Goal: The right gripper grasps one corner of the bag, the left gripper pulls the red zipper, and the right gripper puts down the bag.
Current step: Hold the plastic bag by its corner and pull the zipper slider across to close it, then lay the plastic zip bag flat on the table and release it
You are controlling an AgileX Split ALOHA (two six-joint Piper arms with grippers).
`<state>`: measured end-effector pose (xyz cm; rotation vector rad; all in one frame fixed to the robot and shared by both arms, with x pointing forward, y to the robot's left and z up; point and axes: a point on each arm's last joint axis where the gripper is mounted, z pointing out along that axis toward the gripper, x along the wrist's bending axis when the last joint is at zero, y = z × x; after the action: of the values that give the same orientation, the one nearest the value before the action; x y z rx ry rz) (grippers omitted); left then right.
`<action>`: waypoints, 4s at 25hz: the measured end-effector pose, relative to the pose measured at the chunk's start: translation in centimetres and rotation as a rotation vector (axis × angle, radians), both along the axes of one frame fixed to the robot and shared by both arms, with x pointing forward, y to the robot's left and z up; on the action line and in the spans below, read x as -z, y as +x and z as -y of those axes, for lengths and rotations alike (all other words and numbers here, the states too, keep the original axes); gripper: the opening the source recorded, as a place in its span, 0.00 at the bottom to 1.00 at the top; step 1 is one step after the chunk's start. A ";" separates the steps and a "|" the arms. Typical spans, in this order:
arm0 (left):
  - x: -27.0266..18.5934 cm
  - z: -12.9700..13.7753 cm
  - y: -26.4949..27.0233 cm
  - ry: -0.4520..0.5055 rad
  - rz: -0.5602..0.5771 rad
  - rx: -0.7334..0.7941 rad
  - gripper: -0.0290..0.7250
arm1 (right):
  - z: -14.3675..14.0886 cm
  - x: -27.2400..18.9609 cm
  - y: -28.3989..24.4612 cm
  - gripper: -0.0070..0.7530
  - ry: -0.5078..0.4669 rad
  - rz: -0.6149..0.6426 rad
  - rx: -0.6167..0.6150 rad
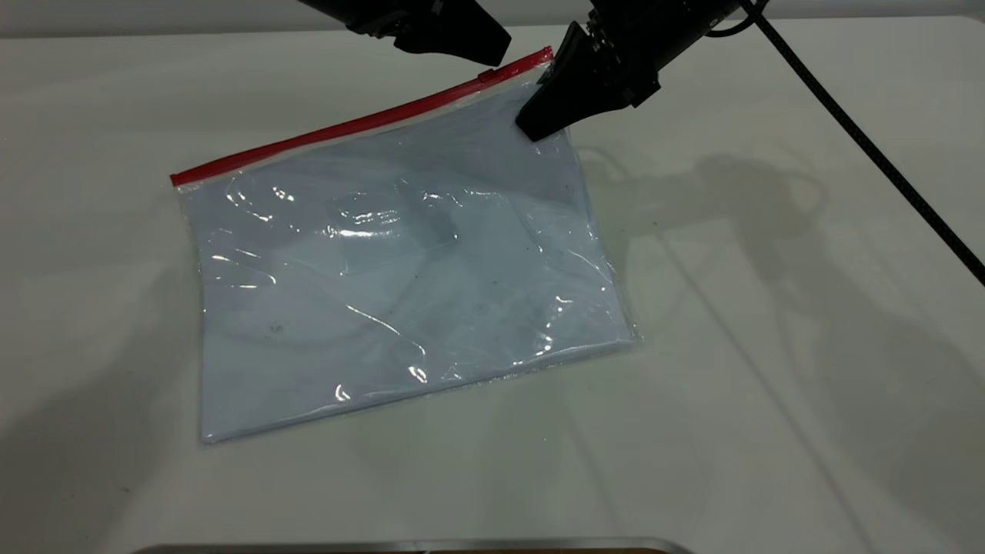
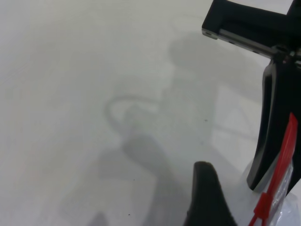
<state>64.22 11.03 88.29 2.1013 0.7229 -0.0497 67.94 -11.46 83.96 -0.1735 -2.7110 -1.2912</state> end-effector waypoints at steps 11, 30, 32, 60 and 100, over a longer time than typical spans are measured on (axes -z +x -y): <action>1.6 0.1 -0.2 0.000 -0.044 0.009 0.74 | 0.0 0.0 0.0 0.05 0.006 -0.002 0.002; 2.2 0.2 -0.4 -0.018 -0.066 0.033 0.12 | 0.0 0.1 0.0 0.05 0.001 -0.002 -0.001; 2.1 0.2 -0.4 -0.015 -0.051 0.045 0.11 | 0.0 0.1 0.0 0.05 0.001 -0.006 0.002; 3.3 -0.6 0.0 0.248 0.096 0.126 0.11 | 11.2 -0.4 3.0 0.05 0.065 -0.177 0.346; 5.2 -4.7 -1.7 0.645 -0.348 -0.120 0.79 | 14.8 -1.0 4.0 0.92 0.008 -0.248 0.576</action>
<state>62.51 15.73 83.12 2.6897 1.1931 -0.1320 71.93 -26.30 85.00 -1.0989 -2.5222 -1.2863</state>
